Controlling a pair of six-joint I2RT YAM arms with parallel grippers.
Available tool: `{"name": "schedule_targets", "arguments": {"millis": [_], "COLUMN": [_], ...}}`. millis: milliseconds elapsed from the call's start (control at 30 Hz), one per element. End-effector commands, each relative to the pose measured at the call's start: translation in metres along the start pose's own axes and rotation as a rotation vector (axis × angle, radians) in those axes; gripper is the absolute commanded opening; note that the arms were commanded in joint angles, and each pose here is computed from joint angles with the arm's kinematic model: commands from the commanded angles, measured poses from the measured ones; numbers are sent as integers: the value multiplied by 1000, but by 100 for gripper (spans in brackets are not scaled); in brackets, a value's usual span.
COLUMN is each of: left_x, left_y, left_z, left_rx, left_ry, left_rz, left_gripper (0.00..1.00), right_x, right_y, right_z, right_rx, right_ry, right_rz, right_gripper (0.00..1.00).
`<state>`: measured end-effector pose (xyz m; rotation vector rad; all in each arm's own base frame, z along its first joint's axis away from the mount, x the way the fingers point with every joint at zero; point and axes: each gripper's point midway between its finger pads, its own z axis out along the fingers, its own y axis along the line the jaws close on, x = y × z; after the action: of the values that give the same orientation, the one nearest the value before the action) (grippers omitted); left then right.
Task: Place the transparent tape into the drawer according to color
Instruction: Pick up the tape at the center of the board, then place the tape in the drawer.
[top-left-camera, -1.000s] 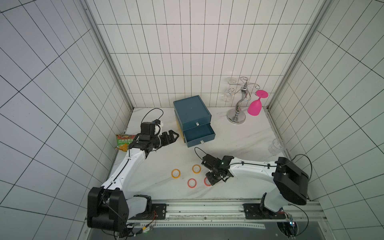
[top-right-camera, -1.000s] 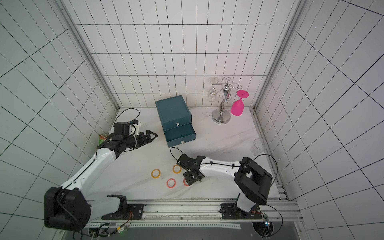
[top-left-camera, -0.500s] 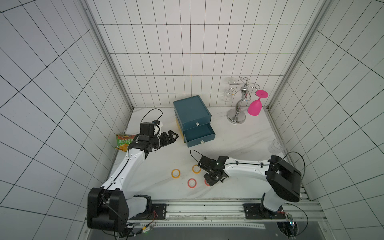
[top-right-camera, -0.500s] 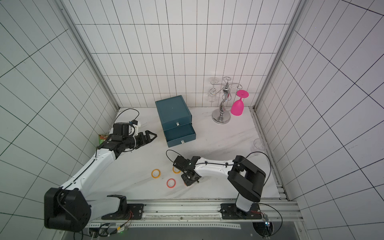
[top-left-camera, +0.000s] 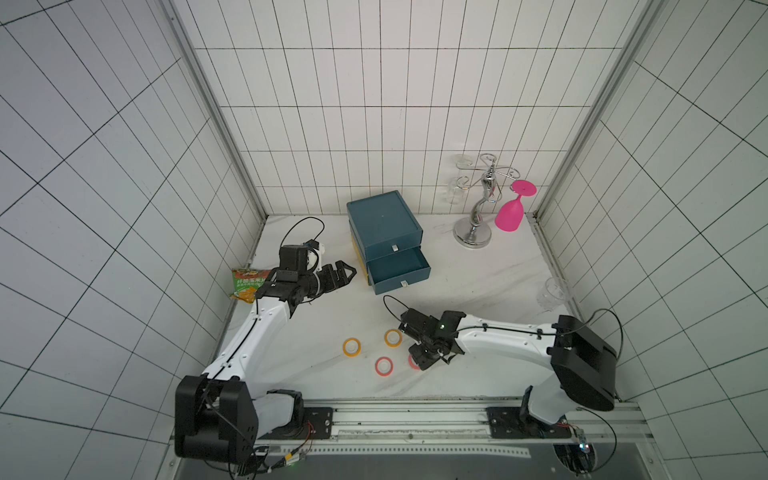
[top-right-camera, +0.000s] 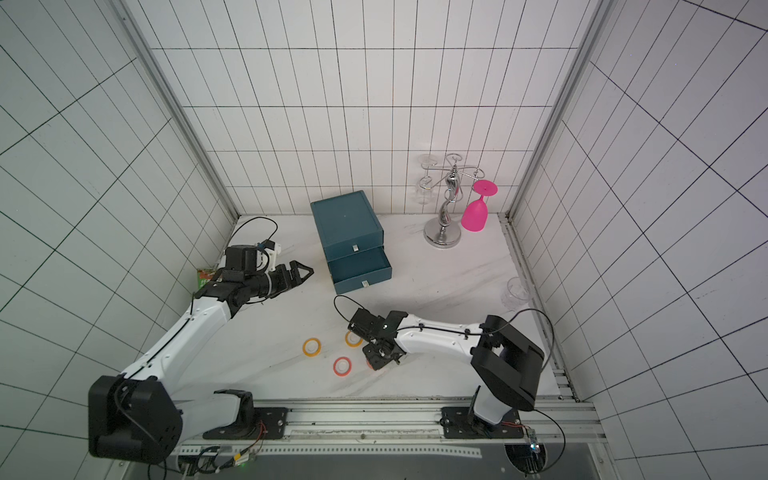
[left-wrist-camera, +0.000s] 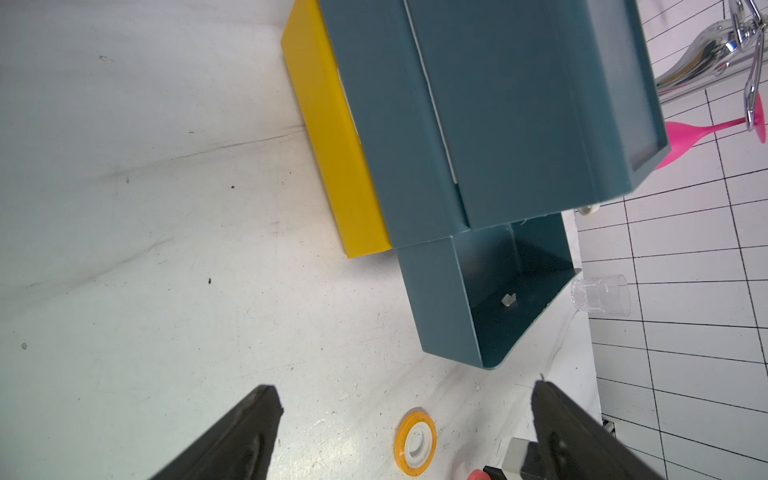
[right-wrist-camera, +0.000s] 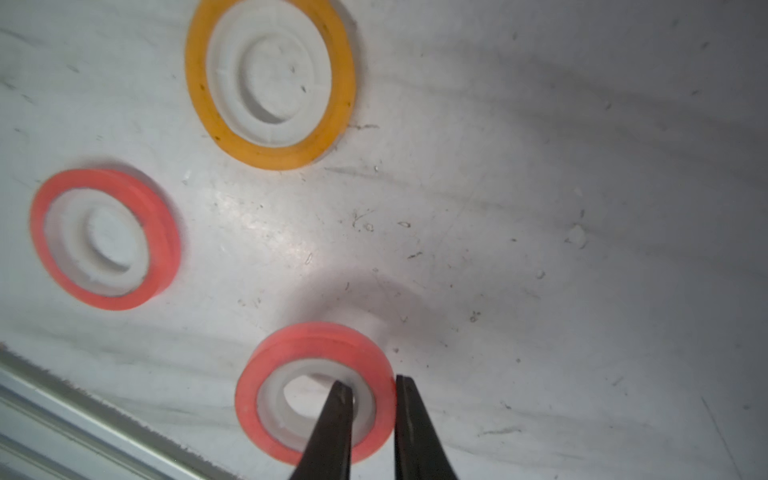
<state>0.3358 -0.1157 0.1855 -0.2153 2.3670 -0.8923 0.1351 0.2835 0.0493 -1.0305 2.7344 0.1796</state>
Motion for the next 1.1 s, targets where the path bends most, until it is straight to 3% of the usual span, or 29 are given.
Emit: {"name": "schedule_targets", "arguments": {"millis": [0,633,833,1067], "left_x": [-1,0,3,7], "left_y": [-3,-8,-7,-7], "left_z": [-2,-3,-1,0], "left_rx": [18,41,47,56], "left_ry": [-3,0,5,15], "left_rz": [11,9,3,1], "left_gripper": [98,98,98,98], "right_x": [-19,-125,-168,-214], "right_y": [-8,-67,-83,-104], "right_z": [-29,-154,-168,-149], "right_rx": [-10,-10,31,72], "right_ry": [-81,-495,-588,-628], "right_rz": [51,167,169,195], "right_gripper": [0,0,0,0]}}
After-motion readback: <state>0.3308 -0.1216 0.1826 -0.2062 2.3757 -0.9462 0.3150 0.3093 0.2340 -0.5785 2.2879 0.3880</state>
